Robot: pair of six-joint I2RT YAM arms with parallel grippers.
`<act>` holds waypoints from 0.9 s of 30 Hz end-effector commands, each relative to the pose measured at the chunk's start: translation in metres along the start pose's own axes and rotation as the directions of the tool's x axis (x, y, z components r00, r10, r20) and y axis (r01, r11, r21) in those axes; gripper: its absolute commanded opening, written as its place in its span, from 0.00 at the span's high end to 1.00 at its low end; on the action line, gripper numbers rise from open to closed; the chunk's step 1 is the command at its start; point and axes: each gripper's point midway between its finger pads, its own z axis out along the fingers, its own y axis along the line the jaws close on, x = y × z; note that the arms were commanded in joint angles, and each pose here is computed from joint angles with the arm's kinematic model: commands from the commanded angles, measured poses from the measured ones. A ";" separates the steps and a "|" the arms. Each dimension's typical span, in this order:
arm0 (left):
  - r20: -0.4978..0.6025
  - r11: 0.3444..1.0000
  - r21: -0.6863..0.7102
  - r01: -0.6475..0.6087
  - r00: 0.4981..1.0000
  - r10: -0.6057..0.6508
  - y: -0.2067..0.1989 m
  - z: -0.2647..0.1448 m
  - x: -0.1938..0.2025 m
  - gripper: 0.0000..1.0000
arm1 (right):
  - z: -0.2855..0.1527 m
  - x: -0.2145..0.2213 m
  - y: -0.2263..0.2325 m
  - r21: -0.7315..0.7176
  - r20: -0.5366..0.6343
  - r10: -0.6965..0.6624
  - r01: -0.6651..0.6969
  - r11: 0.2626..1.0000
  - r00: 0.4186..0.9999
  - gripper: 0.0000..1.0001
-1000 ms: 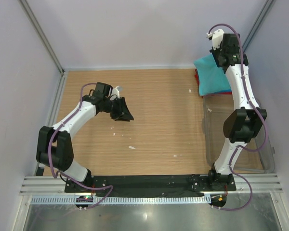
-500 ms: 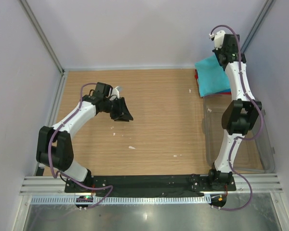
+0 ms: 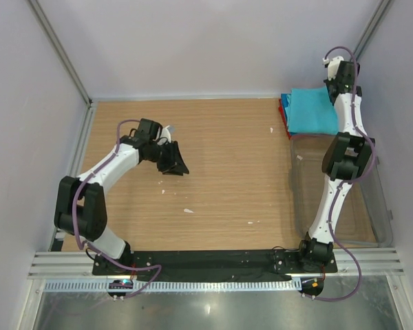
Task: Fold and stack the t-shirts
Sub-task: Neatly place the folded tshirt to the corner
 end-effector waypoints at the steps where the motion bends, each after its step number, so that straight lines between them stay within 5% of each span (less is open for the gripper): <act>1: 0.011 0.999 0.001 -0.032 0.999 0.032 -0.004 -0.002 -0.007 0.67 | -0.008 -0.053 -0.025 0.063 0.173 0.045 -0.056 0.996 0.984 0.99; 27: 0.002 1.000 -0.009 -0.020 1.000 0.020 0.000 0.000 -0.007 0.67 | -0.008 -0.074 -0.028 0.072 0.248 0.026 -0.045 0.996 0.969 0.99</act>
